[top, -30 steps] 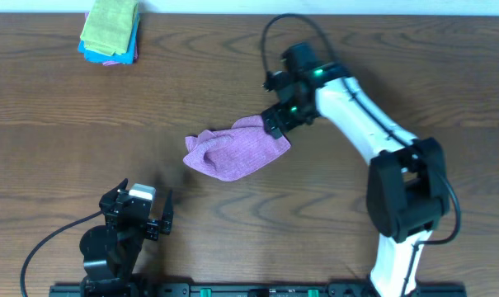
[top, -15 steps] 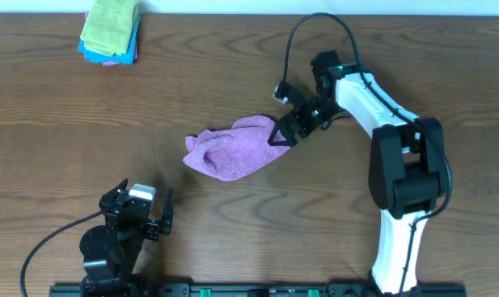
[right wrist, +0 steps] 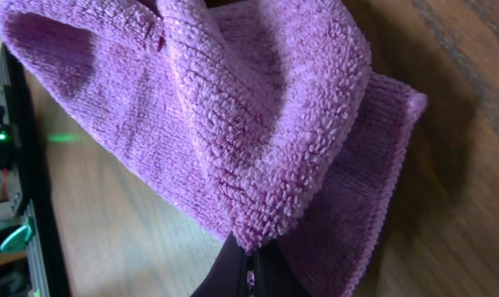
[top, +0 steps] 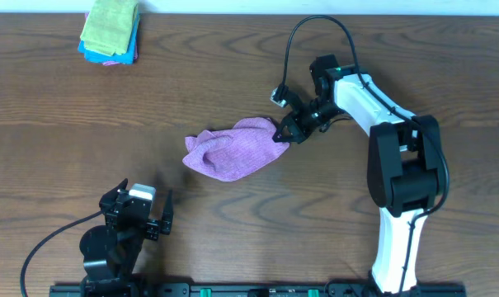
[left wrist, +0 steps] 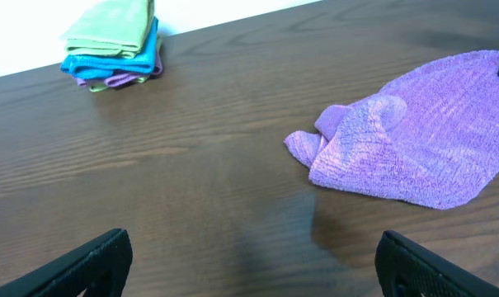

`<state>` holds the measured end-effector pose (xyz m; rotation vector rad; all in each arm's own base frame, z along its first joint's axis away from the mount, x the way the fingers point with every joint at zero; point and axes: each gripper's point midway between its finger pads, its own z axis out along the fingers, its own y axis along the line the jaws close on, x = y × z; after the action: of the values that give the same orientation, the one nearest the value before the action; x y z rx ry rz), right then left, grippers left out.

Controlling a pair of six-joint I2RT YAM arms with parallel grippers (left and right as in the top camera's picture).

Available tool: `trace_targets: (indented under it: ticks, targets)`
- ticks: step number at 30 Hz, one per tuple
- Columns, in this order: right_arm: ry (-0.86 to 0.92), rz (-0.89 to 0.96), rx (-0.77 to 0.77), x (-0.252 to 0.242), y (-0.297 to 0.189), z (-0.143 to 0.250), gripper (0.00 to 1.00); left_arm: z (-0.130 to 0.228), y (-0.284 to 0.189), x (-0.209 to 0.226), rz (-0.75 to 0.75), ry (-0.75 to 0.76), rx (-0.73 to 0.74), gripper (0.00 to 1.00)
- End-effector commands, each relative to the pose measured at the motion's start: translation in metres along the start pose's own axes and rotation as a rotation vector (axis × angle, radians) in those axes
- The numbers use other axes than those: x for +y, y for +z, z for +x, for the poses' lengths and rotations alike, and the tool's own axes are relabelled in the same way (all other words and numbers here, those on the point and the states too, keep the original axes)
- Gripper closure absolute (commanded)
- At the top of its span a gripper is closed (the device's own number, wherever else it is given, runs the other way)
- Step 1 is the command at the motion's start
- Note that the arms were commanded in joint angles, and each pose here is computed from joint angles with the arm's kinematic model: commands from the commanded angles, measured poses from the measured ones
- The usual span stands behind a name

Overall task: Fold the cloth
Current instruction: 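Regrasp the pink cloth corner with the right gripper and lift it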

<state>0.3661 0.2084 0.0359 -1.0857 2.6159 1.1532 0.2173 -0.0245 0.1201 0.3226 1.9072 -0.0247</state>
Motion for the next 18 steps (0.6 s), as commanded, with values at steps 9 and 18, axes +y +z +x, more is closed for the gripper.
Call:
trace_targets:
  ticks: [9, 18]
  targets:
    - [0.152, 0.454, -0.106, -0.028, -0.099, -0.084, 0.99, 0.009, 0.003, -0.002, 0.008, 0.009, 0.019, 0.04]
    - [0.194, 0.873, -0.319, 0.003, -0.223, -0.141, 0.99, 0.009, 0.003, -0.002, 0.008, 0.009, 0.019, 0.05]
